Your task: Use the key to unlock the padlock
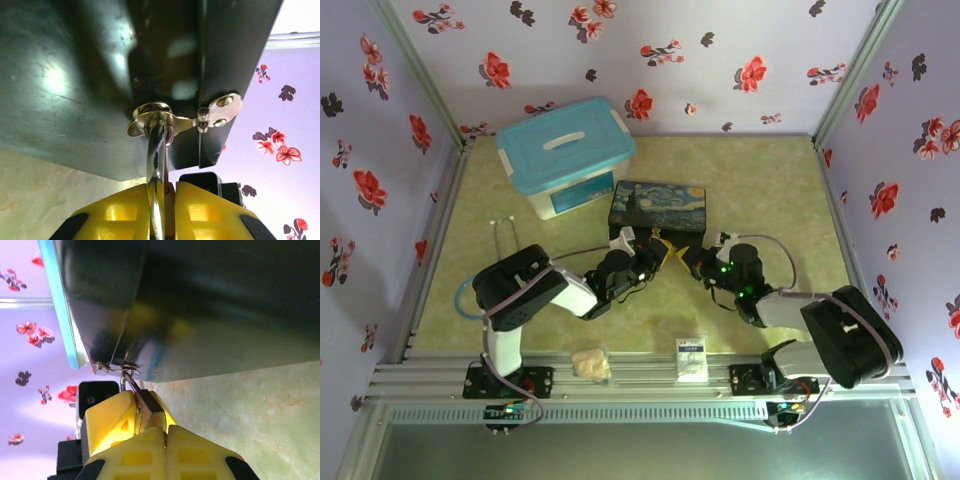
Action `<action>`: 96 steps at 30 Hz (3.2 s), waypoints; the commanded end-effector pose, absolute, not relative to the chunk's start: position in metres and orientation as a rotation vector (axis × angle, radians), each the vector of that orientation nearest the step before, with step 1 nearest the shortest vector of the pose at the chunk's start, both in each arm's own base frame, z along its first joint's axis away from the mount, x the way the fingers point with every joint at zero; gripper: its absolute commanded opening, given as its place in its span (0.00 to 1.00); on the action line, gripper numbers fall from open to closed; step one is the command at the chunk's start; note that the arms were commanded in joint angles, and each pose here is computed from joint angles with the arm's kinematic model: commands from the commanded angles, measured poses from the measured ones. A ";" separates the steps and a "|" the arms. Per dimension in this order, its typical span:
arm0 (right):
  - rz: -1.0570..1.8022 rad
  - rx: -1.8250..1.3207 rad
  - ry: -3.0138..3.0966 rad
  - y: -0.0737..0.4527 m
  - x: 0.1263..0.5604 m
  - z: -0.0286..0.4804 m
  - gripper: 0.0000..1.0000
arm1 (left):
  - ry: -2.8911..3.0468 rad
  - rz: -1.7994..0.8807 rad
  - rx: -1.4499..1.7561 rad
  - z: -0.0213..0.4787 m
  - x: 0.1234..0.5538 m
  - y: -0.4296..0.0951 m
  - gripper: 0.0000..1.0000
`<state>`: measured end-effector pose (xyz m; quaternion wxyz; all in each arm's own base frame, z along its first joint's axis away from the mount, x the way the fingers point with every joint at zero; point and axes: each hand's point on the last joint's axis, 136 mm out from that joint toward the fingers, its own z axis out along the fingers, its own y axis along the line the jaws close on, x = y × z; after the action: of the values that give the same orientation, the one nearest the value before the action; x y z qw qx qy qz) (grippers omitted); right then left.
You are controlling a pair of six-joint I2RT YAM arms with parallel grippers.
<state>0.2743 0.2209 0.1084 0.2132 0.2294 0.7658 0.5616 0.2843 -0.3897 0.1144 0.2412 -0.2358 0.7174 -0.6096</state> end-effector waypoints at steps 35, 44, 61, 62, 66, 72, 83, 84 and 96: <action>1.012 0.330 2.477 0.190 0.238 0.069 0.43 | 2.038 -1.679 -0.539 0.092 0.252 -0.387 0.00; 0.642 -0.289 2.373 0.182 0.217 0.092 0.47 | 2.211 -1.503 -0.521 0.054 0.245 -0.375 0.00; 0.301 -0.666 2.298 0.228 0.226 0.062 0.42 | 2.261 -1.528 -0.506 0.051 0.238 -0.370 0.00; 0.296 -0.674 2.293 0.229 0.227 0.060 0.42 | 2.256 -1.535 -0.505 0.052 0.238 -0.371 0.00; 0.256 -0.711 2.259 0.235 0.232 0.057 0.39 | 2.255 -1.555 -0.505 0.055 0.238 -0.371 0.00; 0.218 -0.760 2.235 0.245 0.240 0.053 0.29 | 2.245 -1.597 -0.480 0.065 0.235 -0.375 0.00; 0.305 -0.815 2.218 0.261 0.236 0.048 0.12 | 2.249 -1.612 -0.491 0.059 0.232 -0.370 0.00; 0.334 -0.819 2.221 0.263 0.233 0.047 0.11 | 2.252 -1.607 -0.493 0.057 0.232 -0.368 0.00; 0.750 -0.734 2.254 0.275 0.213 0.050 0.09 | 2.307 -1.481 -0.438 0.040 0.234 -0.357 0.14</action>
<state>0.2180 0.2579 0.0334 0.3204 -0.2903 0.8758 0.2145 0.2372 -0.3640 0.0556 0.1848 -0.1638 0.7943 -0.5551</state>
